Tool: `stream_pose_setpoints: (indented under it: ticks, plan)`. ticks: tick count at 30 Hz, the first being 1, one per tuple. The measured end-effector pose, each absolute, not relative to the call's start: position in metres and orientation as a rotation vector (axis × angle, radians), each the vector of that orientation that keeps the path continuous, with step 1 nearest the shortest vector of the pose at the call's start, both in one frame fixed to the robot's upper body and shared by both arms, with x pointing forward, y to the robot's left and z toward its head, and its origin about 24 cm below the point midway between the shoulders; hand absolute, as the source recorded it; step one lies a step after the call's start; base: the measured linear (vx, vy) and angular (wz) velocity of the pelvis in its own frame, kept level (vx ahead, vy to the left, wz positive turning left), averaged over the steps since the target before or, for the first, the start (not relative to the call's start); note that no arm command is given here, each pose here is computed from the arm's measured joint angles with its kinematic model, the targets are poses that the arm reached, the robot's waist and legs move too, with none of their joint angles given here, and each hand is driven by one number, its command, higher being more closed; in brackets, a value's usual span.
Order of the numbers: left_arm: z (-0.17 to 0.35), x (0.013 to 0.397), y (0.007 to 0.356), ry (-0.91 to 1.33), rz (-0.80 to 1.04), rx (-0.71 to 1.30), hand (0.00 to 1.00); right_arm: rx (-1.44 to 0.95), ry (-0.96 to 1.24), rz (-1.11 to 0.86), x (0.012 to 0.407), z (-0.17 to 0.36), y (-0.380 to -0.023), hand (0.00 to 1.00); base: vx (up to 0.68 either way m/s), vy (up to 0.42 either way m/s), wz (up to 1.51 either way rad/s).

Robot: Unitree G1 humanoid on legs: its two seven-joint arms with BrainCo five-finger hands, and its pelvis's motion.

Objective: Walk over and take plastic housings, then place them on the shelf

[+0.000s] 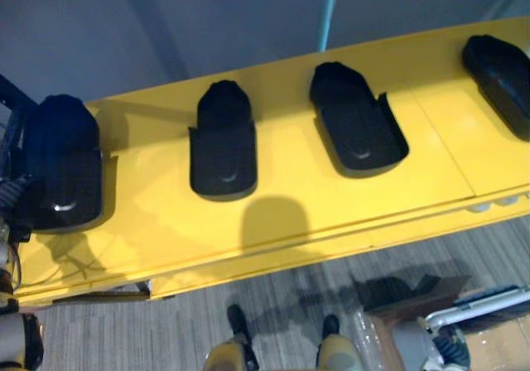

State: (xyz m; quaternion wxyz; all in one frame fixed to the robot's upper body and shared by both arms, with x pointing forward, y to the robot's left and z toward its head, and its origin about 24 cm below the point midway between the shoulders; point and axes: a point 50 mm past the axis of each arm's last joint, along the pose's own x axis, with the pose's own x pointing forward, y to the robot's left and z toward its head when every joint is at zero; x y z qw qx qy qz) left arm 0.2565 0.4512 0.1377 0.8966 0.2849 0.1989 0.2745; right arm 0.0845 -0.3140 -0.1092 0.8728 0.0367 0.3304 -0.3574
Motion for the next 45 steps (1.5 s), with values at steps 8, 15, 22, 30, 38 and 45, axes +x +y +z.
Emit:
stream_pose_setpoints:
  ticks: [8, 15, 22, 30, 38, 45]
  plan:
    - [0.134, 0.255, 0.452, 0.409, 0.573, 0.539, 1.0, 0.087, 0.66, -0.756, 0.092, -0.106, -0.317, 0.0, 0.0, 0.0, -0.05]
    - [0.136, 0.262, 0.448, 0.365, 0.573, 0.495, 1.0, 0.081, 0.647, -0.761, 0.091, -0.102, -0.325, 0.0, 0.01, -0.004, -0.01]
    - [0.142, 0.269, 0.445, 0.324, 0.569, 0.463, 1.0, 0.076, 0.61, -0.752, 0.102, -0.097, -0.328, 0.0, -0.01, 0.01, -0.06]
    - [0.139, 0.281, 0.432, 0.314, 0.528, 0.449, 0.0, 0.067, 0.606, -0.752, 0.102, -0.095, -0.332, 0.0, 0.0, 0.002, -0.01]
    - [0.135, 0.282, 0.431, 0.328, 0.501, 0.44, 0.0, 0.067, 0.606, -0.749, 0.102, -0.095, -0.332, 0.0, 0.0, 0.0, 0.0]
    - [0.133, 0.282, 0.43, 0.338, 0.478, 0.438, 0.0, 0.066, 0.603, -0.735, 0.103, -0.094, -0.333, 0.0, 0.0, 0.0, 0.0]
